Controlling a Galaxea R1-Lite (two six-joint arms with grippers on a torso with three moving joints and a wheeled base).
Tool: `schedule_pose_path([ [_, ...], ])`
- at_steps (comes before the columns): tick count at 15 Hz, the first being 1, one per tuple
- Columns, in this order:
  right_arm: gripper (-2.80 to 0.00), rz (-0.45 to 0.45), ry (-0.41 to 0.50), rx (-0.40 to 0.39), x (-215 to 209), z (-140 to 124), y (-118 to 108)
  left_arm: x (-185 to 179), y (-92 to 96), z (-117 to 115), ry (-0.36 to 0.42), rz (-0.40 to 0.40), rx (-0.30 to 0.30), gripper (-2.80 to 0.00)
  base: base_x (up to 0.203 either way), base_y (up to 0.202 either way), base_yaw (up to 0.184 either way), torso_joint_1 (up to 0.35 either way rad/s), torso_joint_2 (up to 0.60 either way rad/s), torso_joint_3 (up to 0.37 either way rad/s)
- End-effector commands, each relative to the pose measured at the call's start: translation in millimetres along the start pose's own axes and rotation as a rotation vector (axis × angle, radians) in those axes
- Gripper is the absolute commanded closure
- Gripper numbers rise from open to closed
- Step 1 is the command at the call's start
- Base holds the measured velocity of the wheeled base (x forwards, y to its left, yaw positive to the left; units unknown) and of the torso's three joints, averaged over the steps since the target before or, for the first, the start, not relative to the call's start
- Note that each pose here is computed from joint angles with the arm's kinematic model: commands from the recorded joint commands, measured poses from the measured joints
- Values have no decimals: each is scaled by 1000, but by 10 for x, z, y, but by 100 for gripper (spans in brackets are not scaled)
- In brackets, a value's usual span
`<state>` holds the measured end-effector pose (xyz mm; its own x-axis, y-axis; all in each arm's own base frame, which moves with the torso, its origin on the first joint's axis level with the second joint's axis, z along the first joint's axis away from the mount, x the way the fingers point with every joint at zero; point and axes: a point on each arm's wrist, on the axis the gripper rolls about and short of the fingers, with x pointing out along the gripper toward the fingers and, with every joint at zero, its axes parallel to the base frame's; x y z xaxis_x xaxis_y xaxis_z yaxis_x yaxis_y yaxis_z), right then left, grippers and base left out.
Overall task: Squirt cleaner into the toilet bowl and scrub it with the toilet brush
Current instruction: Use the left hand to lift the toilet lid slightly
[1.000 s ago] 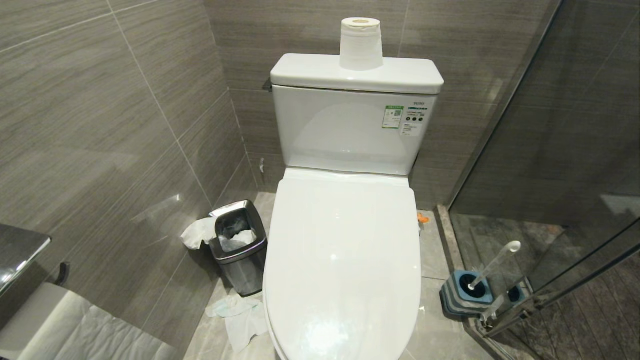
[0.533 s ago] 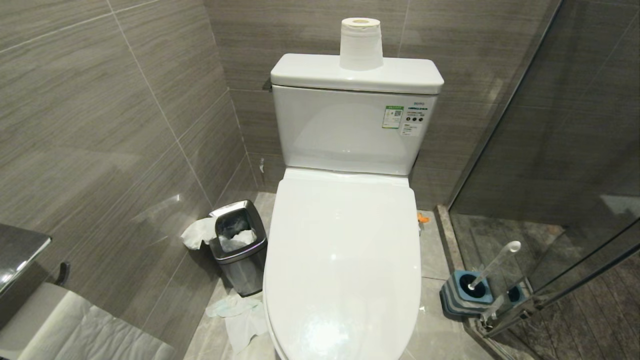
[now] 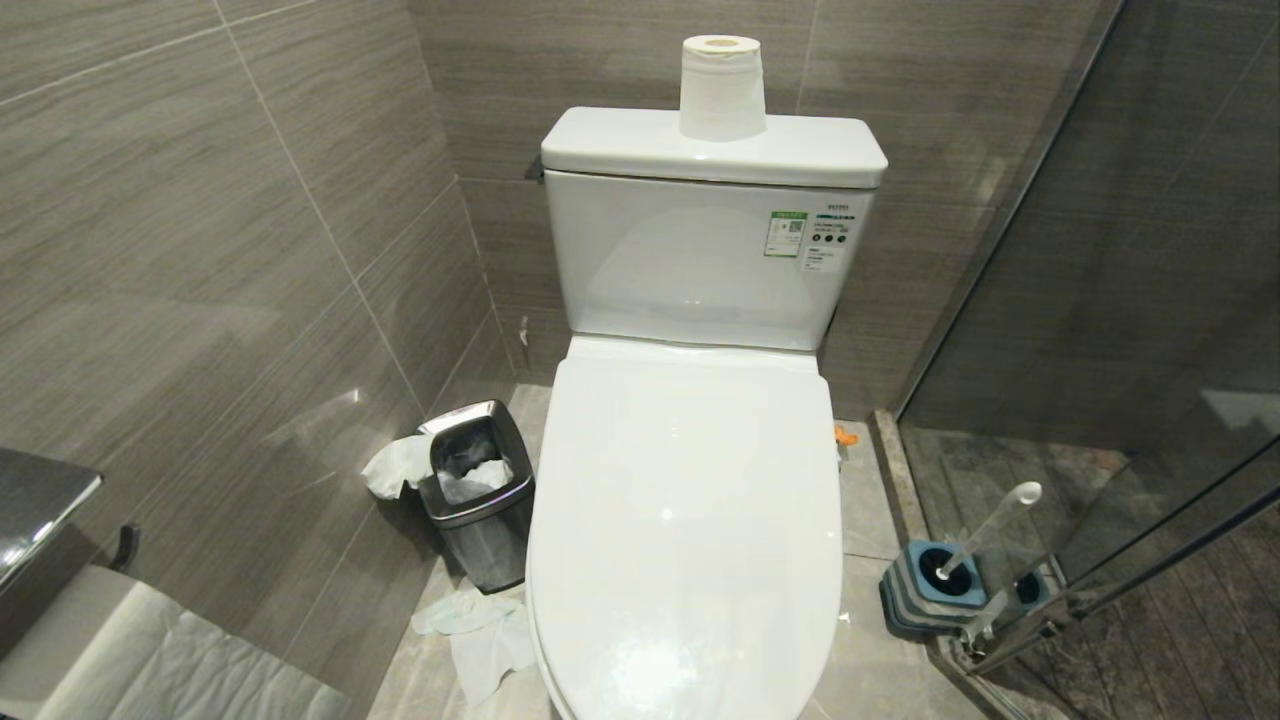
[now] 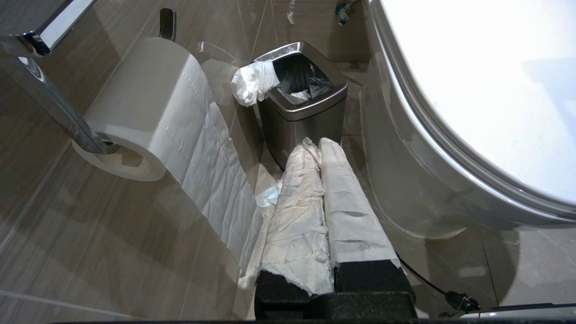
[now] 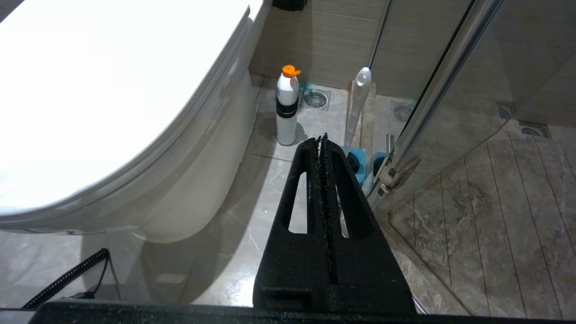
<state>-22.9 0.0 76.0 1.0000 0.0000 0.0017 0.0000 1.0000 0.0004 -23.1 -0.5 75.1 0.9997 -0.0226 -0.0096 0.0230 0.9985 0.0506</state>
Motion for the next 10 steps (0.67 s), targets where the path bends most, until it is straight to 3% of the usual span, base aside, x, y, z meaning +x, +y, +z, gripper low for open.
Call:
schedule_pose_path([
  [1, 0, 0, 0, 0, 0, 0, 0, 0, 0, 2, -2, 0, 0, 0, 0, 0, 0, 0, 0, 0],
  [10, 0, 11, 1, -35, 1, -5, 2, 0, 1, 0, 0, 4, -6, 0, 0, 0, 0, 0, 0, 0],
])
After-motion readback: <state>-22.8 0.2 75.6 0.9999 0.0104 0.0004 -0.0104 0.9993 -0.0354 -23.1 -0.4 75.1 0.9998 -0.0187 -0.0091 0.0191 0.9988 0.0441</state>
